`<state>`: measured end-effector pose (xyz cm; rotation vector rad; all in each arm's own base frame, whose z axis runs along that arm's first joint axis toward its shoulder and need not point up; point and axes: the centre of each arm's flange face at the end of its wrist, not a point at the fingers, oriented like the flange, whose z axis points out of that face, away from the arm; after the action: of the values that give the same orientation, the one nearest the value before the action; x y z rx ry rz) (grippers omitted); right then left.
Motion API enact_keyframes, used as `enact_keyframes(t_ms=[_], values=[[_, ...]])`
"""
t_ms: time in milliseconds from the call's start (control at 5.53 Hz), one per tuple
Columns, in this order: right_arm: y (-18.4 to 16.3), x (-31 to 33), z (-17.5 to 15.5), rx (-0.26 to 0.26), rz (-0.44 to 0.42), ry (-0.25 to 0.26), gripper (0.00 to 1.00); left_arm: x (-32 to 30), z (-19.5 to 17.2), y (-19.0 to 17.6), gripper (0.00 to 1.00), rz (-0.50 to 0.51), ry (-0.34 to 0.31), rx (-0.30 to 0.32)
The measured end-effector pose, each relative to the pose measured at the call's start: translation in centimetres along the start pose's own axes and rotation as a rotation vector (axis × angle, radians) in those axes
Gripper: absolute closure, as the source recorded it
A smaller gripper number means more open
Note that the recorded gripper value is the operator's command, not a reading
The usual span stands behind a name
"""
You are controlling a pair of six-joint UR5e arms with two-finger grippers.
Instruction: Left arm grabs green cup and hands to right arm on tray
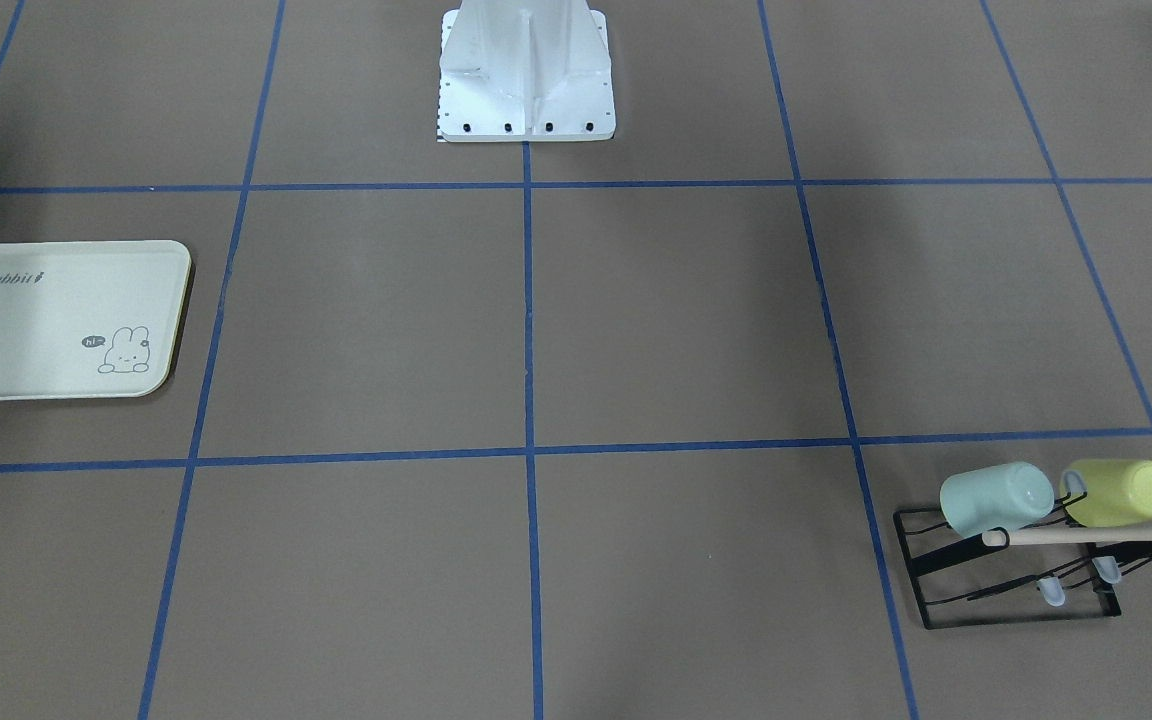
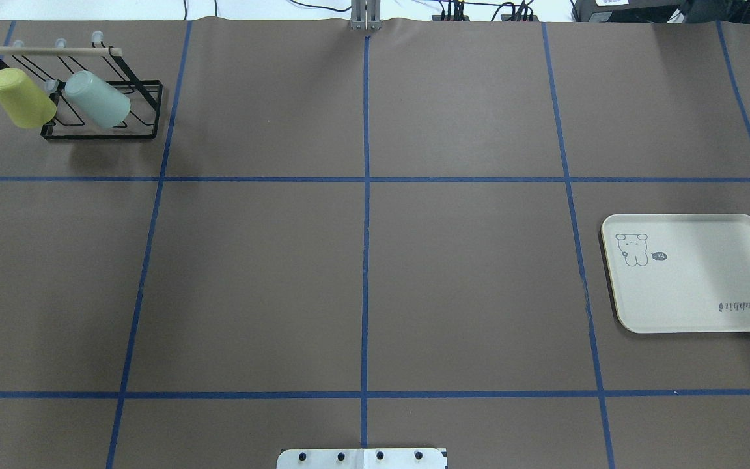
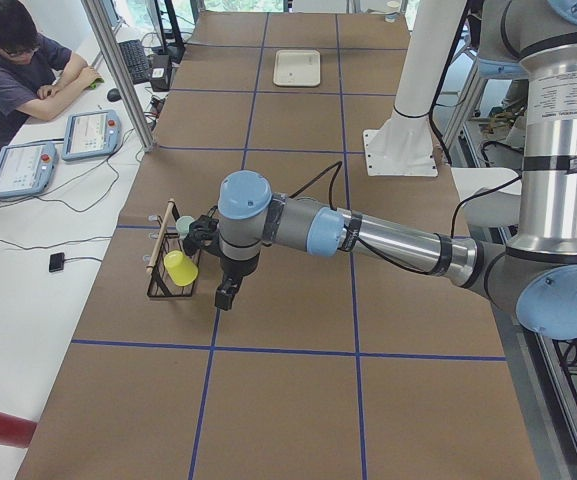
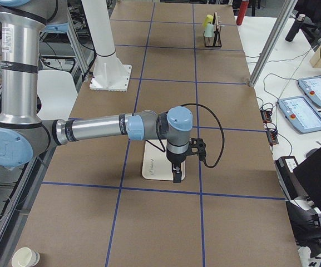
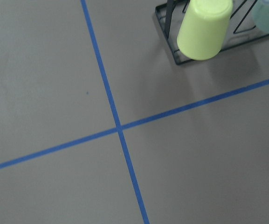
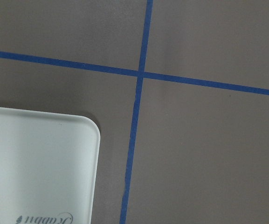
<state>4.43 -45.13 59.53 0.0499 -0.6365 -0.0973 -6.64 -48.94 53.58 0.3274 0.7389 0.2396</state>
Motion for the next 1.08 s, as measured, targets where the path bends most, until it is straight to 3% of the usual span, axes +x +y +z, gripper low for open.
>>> enact_keyframes(t_ms=[542, 1084], values=[[0.0, 0.0, 0.0, -0.001, 0.001, 0.0, 0.0, 0.5, 1.5, -6.6, 0.0, -0.002, 0.015, 0.021], [0.1, 0.1, 0.1, -0.002, 0.003, -0.001, 0.0, 7.1, 4.4, -13.5, 0.0, -0.047, 0.06, 0.012]])
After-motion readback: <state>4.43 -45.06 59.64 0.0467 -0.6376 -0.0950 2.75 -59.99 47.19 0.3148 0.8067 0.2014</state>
